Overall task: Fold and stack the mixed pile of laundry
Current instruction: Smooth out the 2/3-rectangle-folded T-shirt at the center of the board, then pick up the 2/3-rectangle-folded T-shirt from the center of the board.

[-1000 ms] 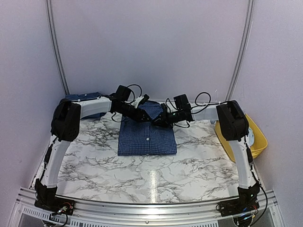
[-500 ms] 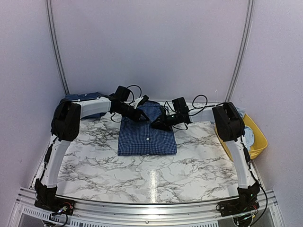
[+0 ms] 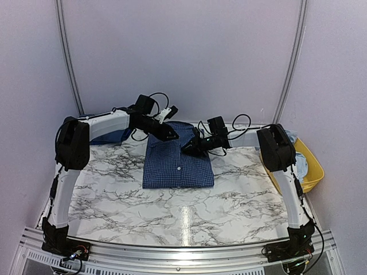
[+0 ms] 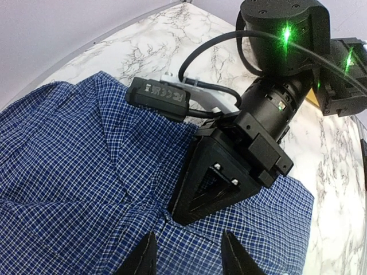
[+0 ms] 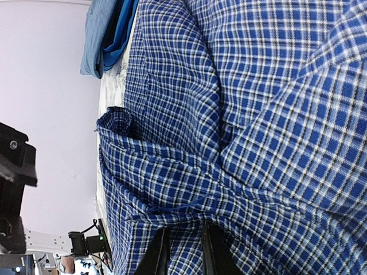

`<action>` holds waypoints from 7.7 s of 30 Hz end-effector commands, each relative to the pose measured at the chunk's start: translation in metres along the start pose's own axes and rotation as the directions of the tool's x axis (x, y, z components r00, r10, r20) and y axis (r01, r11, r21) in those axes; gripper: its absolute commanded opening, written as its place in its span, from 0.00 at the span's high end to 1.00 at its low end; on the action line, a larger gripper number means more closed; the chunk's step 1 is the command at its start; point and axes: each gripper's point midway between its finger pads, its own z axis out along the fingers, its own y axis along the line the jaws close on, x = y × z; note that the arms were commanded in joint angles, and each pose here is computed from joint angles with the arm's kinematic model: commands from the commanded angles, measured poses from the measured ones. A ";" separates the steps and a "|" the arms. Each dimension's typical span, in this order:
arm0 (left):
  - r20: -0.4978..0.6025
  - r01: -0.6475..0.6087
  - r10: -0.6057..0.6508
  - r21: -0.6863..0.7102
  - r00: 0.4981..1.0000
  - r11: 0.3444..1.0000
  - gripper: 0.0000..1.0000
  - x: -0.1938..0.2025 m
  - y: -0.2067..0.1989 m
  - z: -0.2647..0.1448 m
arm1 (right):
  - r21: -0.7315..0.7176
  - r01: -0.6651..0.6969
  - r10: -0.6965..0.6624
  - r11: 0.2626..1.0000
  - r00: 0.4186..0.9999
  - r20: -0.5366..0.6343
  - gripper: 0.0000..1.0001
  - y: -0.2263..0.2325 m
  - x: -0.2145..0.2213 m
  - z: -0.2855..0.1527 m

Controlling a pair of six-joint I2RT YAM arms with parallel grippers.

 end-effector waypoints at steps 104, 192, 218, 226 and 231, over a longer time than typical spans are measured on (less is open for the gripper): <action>0.244 0.720 -0.705 0.037 0.666 0.693 0.01 0.057 -0.067 -0.093 | -0.224 0.164 -0.205 0.961 0.963 -0.176 0.46 0.089 0.107 -0.086; -0.088 0.693 -0.716 -0.196 0.692 0.694 0.15 0.167 -0.074 -0.026 | 0.002 0.173 -0.165 0.985 0.938 -0.305 0.57 -0.006 0.179 -0.058; -0.276 -0.477 0.401 -0.321 0.874 0.818 0.15 0.178 -0.217 -0.101 | -0.124 0.345 -0.366 0.930 0.896 -0.252 0.71 0.090 0.117 -0.036; -0.426 -0.710 0.591 -0.205 0.685 0.674 0.23 0.215 -0.247 -0.065 | -0.104 0.340 -0.355 0.935 0.879 -0.318 0.84 0.058 0.126 -0.001; -0.486 -0.791 0.652 -0.152 0.582 0.593 0.29 0.230 -0.248 -0.044 | -0.068 0.332 -0.334 0.941 0.874 -0.354 0.87 0.033 0.129 0.012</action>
